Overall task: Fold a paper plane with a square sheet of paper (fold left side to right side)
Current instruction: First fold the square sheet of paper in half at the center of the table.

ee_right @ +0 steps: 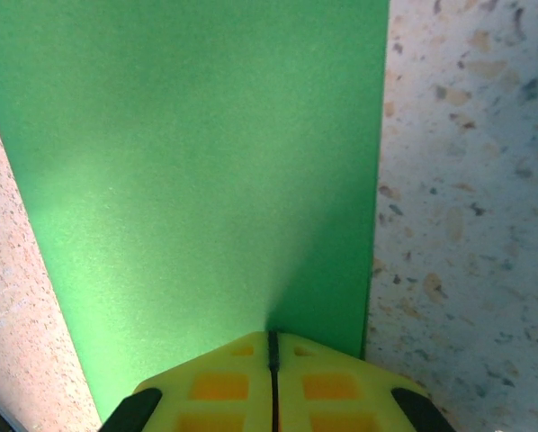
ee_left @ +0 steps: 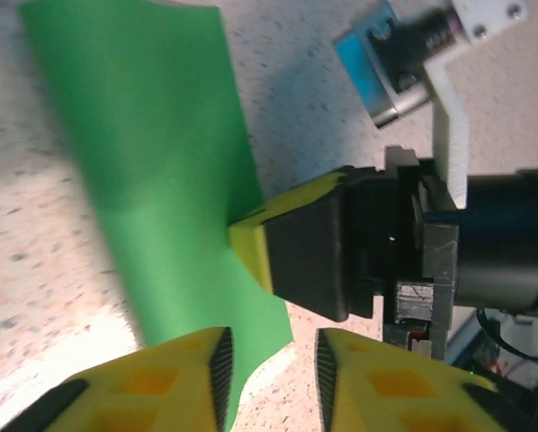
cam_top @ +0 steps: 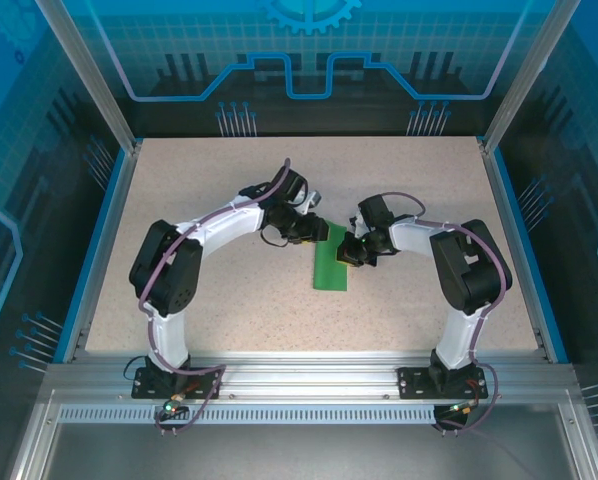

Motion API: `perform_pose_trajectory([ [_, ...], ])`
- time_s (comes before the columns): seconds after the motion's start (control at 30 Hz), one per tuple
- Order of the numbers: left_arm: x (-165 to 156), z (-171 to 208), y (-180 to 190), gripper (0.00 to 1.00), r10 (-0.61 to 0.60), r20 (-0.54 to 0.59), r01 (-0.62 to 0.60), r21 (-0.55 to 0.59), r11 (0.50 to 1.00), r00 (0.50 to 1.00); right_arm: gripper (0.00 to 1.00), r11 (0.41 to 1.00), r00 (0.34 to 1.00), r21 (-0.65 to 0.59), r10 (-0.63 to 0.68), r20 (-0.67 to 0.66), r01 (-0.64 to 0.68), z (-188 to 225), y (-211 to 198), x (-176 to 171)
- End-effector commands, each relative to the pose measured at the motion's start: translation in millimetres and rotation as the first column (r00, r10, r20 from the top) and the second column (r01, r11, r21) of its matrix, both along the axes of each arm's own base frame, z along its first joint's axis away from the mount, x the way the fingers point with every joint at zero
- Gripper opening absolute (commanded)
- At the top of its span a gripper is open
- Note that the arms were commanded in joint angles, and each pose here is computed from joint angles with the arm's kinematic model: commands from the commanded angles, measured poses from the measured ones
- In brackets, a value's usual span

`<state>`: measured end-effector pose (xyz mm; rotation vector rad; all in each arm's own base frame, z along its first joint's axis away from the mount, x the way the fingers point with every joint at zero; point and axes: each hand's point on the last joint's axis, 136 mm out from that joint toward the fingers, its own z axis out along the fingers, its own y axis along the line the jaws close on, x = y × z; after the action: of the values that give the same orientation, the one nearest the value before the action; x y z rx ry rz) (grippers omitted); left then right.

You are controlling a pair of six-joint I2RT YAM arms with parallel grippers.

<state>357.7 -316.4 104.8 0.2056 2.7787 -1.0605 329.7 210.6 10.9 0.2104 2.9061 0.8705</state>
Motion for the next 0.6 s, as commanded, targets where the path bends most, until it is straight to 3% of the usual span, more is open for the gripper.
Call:
perform_pose_trajectory([
  [0.0, -11, -12, -22, 0.28, -0.066, -0.09, 0.055, -0.121, 0.991, 0.994, 0.07, 0.995, 0.995, -0.102, 0.008, -0.102, -0.018, -30, -13, -23],
  [0.2, -16, -37, -28, 0.24, -0.091, -0.149, 0.075, -0.11, 0.991, 0.985, 0.07, 0.994, 0.995, -0.106, 0.009, -0.104, -0.02, -30, -13, -25],
  [0.57, -15, -83, -2, 0.22, -0.017, -0.179, 0.029, 0.064, 0.998, 0.984, 0.07, 0.992, 0.994, -0.121, 0.014, -0.109, -0.027, -31, -15, -26],
])
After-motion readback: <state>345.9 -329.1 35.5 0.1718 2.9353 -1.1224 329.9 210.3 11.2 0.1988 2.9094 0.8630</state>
